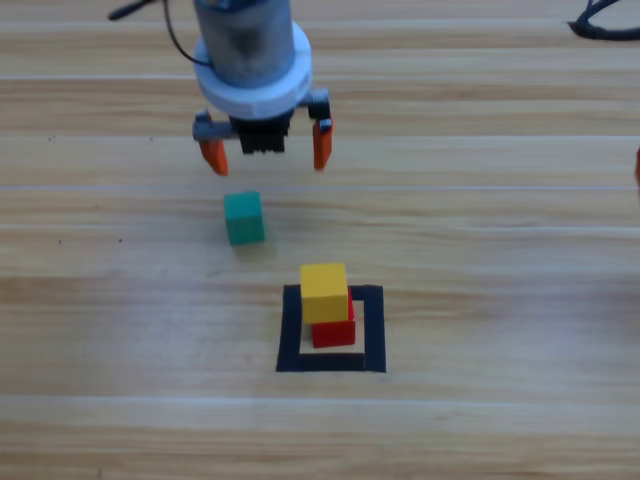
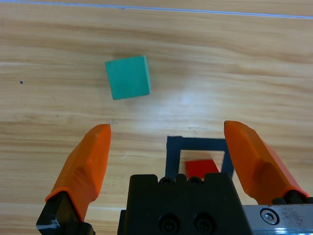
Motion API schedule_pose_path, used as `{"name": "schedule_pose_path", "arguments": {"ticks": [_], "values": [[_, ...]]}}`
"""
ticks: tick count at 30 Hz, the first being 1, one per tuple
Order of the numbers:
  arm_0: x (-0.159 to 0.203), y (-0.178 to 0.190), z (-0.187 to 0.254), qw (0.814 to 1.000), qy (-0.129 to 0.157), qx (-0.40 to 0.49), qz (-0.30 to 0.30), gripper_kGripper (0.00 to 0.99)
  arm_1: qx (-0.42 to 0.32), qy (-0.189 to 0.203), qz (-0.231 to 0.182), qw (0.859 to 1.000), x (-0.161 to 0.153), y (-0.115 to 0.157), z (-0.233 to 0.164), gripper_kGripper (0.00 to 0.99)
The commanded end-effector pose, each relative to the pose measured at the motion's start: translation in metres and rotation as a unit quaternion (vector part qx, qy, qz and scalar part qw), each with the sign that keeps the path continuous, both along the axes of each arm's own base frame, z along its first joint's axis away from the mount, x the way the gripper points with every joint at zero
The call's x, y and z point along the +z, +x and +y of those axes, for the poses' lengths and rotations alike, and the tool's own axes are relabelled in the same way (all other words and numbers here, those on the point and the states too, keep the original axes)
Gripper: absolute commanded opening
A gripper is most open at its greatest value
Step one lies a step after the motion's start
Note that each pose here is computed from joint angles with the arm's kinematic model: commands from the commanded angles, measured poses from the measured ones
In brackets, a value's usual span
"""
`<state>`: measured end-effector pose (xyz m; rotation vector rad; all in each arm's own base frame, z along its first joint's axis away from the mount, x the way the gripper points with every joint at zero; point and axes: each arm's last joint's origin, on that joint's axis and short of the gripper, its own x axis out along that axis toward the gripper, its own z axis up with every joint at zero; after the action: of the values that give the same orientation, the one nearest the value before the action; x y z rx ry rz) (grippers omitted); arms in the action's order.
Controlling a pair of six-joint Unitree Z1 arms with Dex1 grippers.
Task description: Stack the blocks in the rectangular block: red at the bottom, yellow in the middle, green on top
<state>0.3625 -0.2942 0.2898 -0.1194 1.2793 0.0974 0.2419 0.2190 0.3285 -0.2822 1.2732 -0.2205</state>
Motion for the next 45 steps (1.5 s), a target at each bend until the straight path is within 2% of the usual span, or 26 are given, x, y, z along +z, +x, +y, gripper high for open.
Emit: {"name": "schedule_pose_path", "arguments": {"ticks": [1, 2, 3, 4, 6, 7, 9, 12, 17, 23, 29, 34, 37, 41, 43, 45], "values": [[-0.057, 0.033, 0.008, 0.996, 0.046, 0.051, 0.049, 0.990, 0.125, 0.215, -0.040, 0.968, 0.004, -0.046, -0.040, 0.990], [-0.061, 0.034, 0.009, 0.996, 0.048, 0.055, 0.053, 0.990, 0.149, 0.261, -0.056, 0.952, 0.004, -0.057, -0.049, 0.990], [-0.066, 0.037, 0.011, 0.995, 0.052, 0.060, 0.056, 0.990, 0.182, 0.309, -0.074, 0.930, 0.002, -0.066, -0.057, 0.990], [-0.068, 0.038, 0.013, 0.995, 0.053, 0.064, 0.059, 0.990, 0.205, 0.341, -0.090, 0.913, 0.002, -0.073, -0.064, 0.990], [-0.072, 0.042, 0.016, 0.994, 0.056, 0.071, 0.063, 0.990, 0.240, 0.373, -0.119, 0.888, 0.005, -0.085, -0.072, 0.990], [-0.074, 0.043, 0.018, 0.994, 0.057, 0.073, 0.064, 0.990, 0.251, 0.376, -0.126, 0.883, 0.008, -0.087, -0.074, 0.990], [-0.076, 0.047, 0.023, 0.993, 0.057, 0.079, 0.067, 0.990, 0.263, 0.373, -0.125, 0.881, 0.009, -0.082, -0.069, 0.990], [-0.076, 0.053, 0.030, 0.993, 0.053, 0.085, 0.069, 0.989, 0.281, 0.373, -0.105, 0.878, 0.005, -0.063, -0.049, 0.990], [-0.085, 0.065, 0.036, 0.992, 0.044, 0.083, 0.079, 0.962, 0.330, 0.403, -0.097, 0.848, -0.007, -0.043, -0.025, 0.990], [-0.098, 0.069, 0.033, 0.992, 0.047, 0.078, 0.089, 0.965, 0.340, 0.411, -0.099, 0.840, -0.019, -0.033, -0.015, 0.990], [-0.115, 0.073, 0.030, 0.991, 0.050, 0.073, 0.102, 0.962, 0.340, 0.411, -0.101, 0.840, -0.025, -0.027, -0.010, 0.990], [-0.123, 0.075, 0.027, 0.990, 0.046, 0.075, 0.108, 0.960, 0.337, 0.420, -0.114, 0.835, -0.030, -0.032, -0.015, 0.990], [-0.126, 0.074, 0.024, 0.990, 0.046, 0.073, 0.110, 0.959, 0.333, 0.421, -0.113, 0.836, -0.031, -0.033, -0.015, 0.990], [-0.124, 0.074, 0.024, 0.991, 0.041, 0.070, 0.110, 0.899, 0.331, 0.423, -0.124, 0.834, -0.036, -0.031, -0.015, 0.990], [-0.124, 0.073, 0.024, 0.991, 0.041, 0.068, 0.109, 0.831, 0.329, 0.420, -0.127, 0.836, -0.038, -0.029, -0.013, 0.990], [-0.126, 0.074, 0.023, 0.991, 0.042, 0.065, 0.112, 0.723, 0.327, 0.416, -0.127, 0.839, -0.040, -0.028, -0.012, 0.990]]}}
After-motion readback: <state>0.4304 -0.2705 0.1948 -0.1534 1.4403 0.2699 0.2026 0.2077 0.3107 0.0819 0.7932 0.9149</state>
